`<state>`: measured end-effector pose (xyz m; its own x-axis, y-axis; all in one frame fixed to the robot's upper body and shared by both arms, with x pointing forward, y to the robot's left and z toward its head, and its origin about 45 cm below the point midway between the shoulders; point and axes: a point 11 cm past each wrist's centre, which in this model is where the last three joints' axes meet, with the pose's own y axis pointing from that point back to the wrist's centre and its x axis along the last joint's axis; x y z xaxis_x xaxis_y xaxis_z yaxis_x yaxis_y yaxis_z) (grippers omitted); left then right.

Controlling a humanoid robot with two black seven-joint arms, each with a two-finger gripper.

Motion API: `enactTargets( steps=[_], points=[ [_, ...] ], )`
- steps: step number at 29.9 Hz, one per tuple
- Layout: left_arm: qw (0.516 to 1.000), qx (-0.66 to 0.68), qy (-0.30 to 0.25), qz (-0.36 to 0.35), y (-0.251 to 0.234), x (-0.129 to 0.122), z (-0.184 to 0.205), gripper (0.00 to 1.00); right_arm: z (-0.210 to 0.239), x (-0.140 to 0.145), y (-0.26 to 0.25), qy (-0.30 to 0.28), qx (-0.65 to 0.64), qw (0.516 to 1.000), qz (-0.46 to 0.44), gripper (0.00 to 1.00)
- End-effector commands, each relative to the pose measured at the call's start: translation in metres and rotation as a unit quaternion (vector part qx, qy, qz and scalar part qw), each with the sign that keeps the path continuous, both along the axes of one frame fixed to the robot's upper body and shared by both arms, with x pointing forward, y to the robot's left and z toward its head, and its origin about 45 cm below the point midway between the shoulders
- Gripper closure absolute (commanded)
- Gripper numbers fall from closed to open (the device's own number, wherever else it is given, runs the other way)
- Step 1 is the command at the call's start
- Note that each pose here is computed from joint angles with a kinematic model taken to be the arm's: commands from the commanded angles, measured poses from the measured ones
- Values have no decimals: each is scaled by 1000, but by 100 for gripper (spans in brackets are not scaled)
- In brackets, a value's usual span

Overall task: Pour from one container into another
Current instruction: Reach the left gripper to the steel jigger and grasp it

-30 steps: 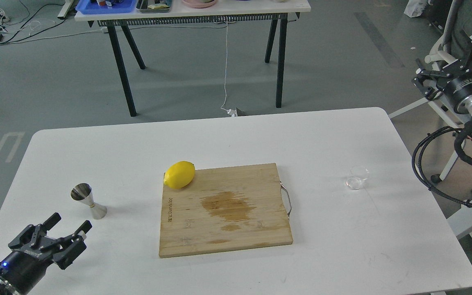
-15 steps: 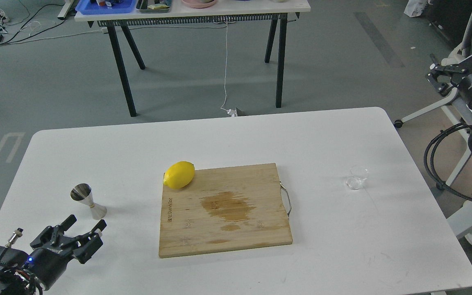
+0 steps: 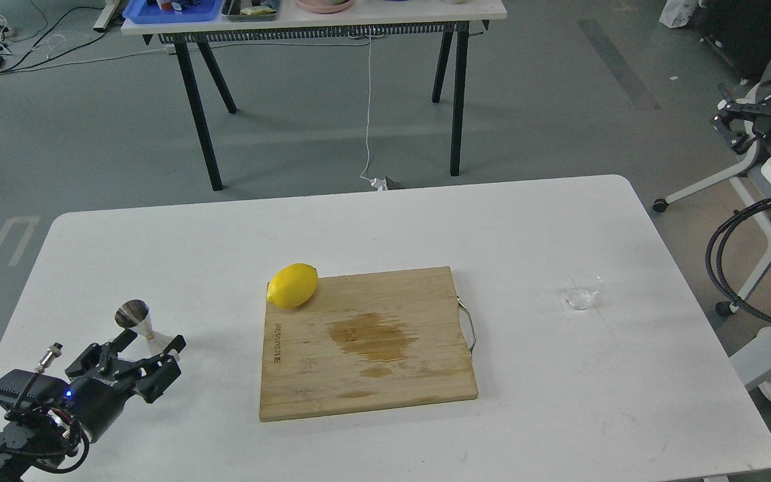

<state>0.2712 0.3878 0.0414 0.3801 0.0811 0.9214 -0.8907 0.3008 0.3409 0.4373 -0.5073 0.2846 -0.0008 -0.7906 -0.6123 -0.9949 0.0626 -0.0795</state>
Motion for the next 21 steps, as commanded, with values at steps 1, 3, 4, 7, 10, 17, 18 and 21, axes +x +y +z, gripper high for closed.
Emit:
enactTargets(
  steps=[1,3,4,7,10,17,18,21],
  points=[
    [1000,2,1,3,-1,4,-2,1,0,0,-1,0,0,1000,-1,1],
    [1000,1,0,5,-4,8,-3,2,0,0,-1,0,0,1000,-1,1],
    [1000,1,0,6,-4,9,-4,2,1,-1,-2,0,-1,1000,-2,1],
    [1000,3,0,11,-5,14,-5,4,3,-2,-4,-1,-4,1000,-4,1],
    [1000,4,-3,15,-7,21,-5,8,2,-2,-5,0,-4,1000,-4,1],
    [999,15,2,30,-6,31,-10,24,4,-5,-10,0,-7,1000,-9,1],
    [999,17,5,34,-4,31,-12,30,4,-5,-11,0,-8,1000,-9,1],
    [999,24,11,42,0,31,-15,53,6,-6,-13,0,-9,1000,-11,1]
  ],
)
